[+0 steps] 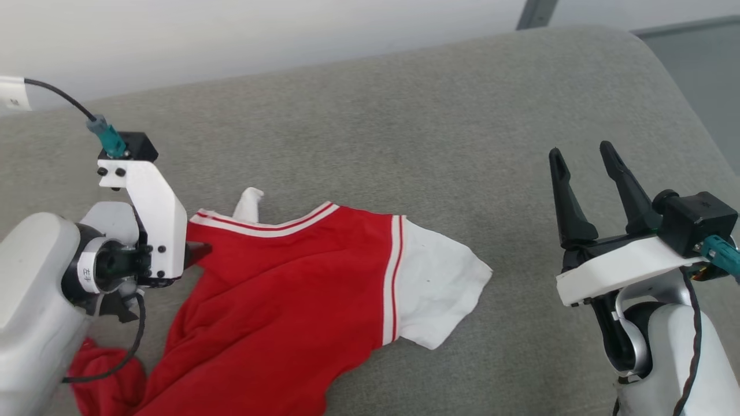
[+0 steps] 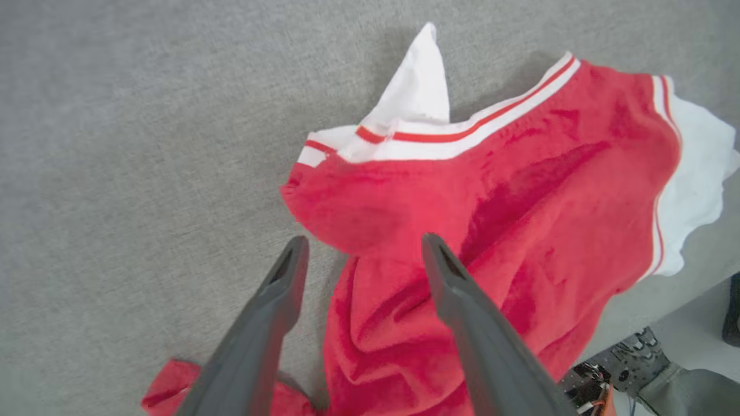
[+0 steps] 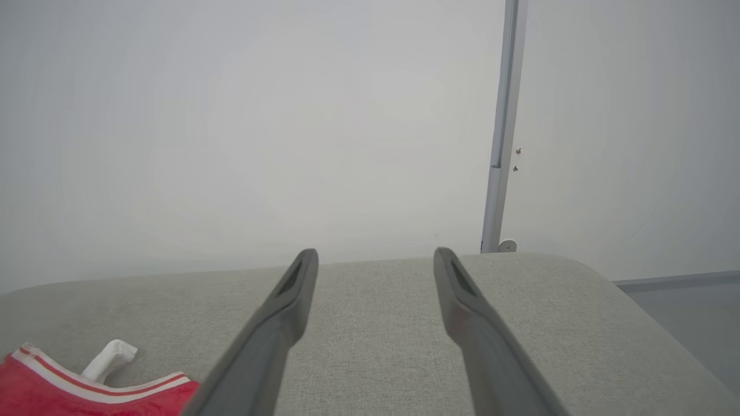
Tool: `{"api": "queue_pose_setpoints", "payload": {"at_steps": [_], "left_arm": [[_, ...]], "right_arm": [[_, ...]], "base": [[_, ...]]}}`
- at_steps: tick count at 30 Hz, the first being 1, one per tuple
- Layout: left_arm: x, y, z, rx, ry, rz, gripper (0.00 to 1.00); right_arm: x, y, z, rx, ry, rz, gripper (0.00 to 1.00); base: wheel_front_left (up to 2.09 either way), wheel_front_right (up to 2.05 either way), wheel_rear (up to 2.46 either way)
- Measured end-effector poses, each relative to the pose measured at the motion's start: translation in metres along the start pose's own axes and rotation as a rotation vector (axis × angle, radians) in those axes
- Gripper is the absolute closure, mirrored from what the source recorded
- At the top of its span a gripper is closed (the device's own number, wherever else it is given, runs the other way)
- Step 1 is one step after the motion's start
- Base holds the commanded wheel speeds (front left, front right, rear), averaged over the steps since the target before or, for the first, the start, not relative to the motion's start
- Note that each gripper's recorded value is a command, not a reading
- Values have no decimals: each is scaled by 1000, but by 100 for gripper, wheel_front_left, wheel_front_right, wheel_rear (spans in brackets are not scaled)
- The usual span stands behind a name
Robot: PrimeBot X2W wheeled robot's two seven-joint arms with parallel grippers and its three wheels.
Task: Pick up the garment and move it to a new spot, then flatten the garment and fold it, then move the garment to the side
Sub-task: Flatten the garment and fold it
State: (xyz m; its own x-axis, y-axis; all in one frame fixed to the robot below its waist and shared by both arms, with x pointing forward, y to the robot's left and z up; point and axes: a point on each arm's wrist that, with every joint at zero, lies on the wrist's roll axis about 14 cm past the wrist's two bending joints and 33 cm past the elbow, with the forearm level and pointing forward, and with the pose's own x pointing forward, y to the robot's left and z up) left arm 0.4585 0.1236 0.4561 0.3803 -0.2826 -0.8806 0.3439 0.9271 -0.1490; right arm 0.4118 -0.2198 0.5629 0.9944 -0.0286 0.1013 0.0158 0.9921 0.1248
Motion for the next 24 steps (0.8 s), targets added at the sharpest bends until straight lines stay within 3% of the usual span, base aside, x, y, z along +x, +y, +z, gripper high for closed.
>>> {"api": "queue_pose_setpoints", "payload": {"at_steps": [6, 11, 12, 13, 24], "left_arm": [[33, 12, -15, -57, 83, 33, 0], [55, 7, -20, -128, 100, -19, 0], [57, 5, -20, -134, 97, -32, 56], [58, 4, -19, -135, 87, -42, 100], [46, 8, -1, -137, 26, -78, 100]], "right_arm": [[-3, -11, -8, -1, 20, -31, 0], [-1, -15, -14, -2, 32, -43, 0], [-1, -15, -16, -1, 37, -43, 0], [0, -15, -18, 0, 41, -43, 0], [9, -7, -22, 22, 37, -19, 0]], "base": [[0, 0, 0], [0, 0, 0], [0, 0, 0], [0, 0, 0], [0, 0, 0]]}}
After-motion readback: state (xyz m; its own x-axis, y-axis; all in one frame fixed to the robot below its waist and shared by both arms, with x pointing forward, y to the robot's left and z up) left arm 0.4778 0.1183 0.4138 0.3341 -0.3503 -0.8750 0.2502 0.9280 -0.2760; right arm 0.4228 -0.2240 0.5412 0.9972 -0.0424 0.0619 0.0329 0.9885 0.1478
